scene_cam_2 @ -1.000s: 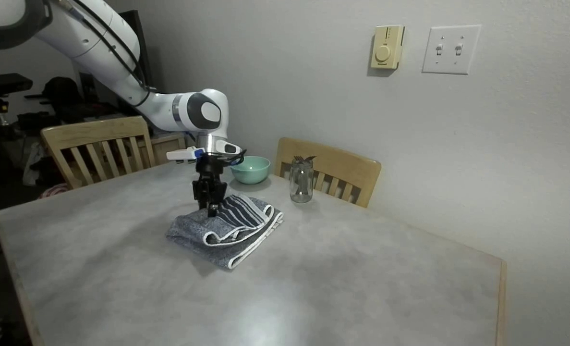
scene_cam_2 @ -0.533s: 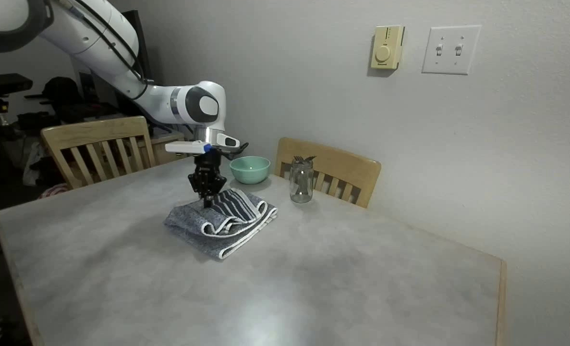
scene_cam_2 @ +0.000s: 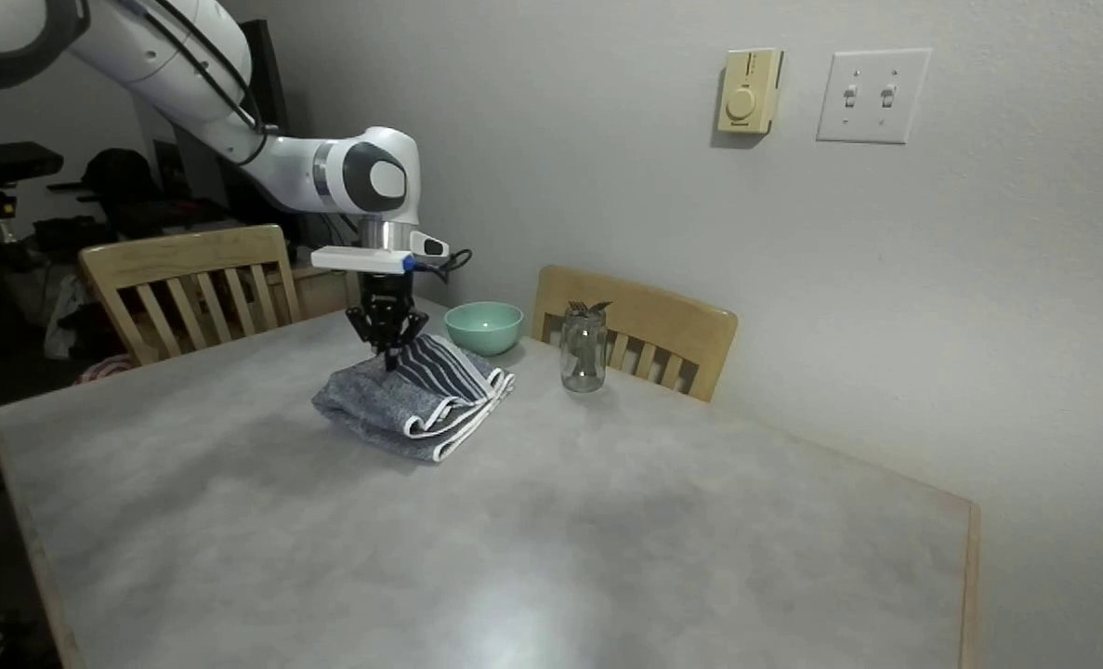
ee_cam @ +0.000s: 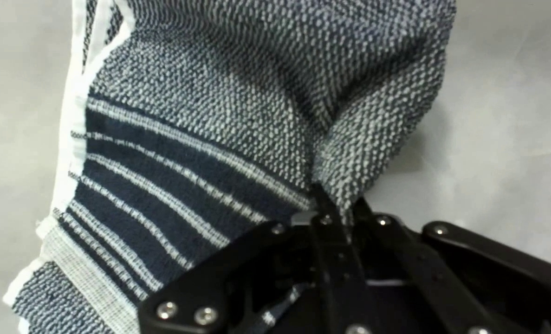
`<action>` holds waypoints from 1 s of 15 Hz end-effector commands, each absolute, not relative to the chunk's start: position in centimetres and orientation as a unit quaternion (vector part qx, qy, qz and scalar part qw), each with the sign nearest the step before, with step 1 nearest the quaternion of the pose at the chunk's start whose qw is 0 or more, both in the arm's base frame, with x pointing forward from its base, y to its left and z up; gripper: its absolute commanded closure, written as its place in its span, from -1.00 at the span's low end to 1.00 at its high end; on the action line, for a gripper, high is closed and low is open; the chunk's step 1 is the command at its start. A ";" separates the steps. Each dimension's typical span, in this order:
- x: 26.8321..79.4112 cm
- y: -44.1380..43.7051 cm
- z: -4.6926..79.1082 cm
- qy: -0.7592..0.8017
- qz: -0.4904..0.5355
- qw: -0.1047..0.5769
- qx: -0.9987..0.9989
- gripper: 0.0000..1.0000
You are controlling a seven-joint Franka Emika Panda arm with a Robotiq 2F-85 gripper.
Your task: Unfold the towel once, fold the towel once, flip it over, unfold the towel once
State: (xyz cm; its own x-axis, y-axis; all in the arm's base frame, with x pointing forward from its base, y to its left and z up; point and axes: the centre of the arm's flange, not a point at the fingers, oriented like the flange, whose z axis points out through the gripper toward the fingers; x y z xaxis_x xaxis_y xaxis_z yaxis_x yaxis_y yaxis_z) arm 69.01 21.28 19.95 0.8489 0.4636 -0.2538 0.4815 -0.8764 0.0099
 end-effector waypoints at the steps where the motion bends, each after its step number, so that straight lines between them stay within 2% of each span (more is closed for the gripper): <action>1: 67.4 19.7 23.3 0.277 -0.094 0.013 0.956 0.95; 10: 66.2 14.8 28.3 0.270 -0.043 0.012 0.962 0.95; 15: 65.5 15.1 29.7 0.277 -0.031 0.019 0.960 0.95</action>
